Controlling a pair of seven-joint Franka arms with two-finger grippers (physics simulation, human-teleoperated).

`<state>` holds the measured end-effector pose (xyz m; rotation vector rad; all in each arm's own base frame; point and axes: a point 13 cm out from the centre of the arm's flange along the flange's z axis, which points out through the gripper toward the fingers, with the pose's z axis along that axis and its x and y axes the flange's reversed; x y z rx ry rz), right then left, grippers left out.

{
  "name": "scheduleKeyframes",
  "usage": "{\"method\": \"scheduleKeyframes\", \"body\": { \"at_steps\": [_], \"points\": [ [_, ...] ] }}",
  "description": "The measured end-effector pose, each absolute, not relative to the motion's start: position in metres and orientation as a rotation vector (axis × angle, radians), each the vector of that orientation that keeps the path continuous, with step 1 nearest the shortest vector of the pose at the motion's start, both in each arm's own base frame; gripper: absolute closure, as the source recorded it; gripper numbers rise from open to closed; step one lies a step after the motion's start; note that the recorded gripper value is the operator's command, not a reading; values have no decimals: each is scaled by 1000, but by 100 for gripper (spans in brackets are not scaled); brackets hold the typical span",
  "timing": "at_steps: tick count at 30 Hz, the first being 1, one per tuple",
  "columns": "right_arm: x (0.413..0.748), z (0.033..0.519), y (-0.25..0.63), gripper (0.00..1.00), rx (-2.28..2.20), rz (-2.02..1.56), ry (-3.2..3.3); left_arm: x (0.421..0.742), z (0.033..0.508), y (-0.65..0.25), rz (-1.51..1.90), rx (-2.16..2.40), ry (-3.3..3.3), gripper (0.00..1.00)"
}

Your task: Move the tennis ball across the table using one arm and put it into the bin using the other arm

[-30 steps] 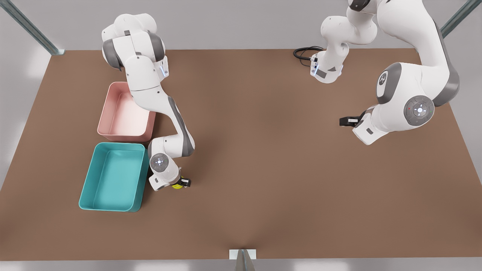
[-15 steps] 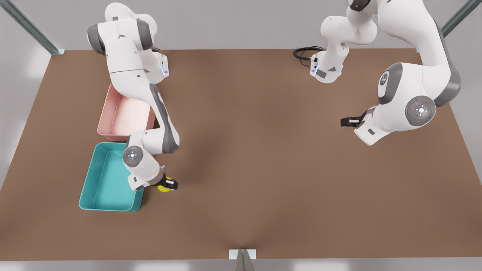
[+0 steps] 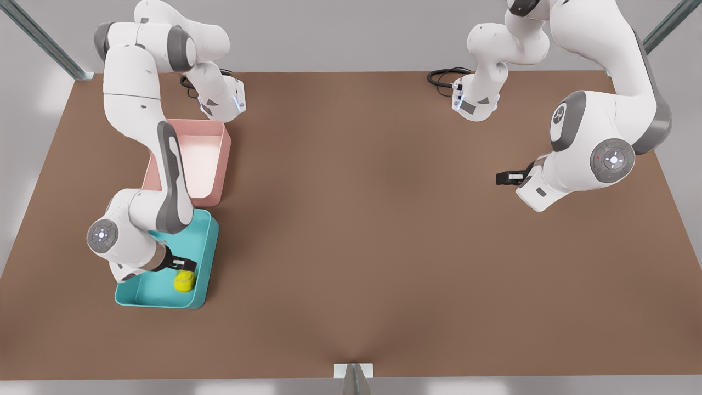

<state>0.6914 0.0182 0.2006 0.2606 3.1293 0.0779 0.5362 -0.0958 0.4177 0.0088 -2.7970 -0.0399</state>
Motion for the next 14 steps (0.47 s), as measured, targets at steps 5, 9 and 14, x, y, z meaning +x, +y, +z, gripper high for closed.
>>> {"method": "scheduleKeyframes", "body": {
  "at_steps": [5,9,14],
  "points": [
    [648,399,25,0,113,111,3062,537,417,-96,-41,12,-2797,0],
    [622,453,11,0,79,50,3110,537,417,-96,-41,13,-2798,0],
    [589,469,6,0,47,39,3209,537,416,-96,-43,15,-2796,0]
  ]
}}
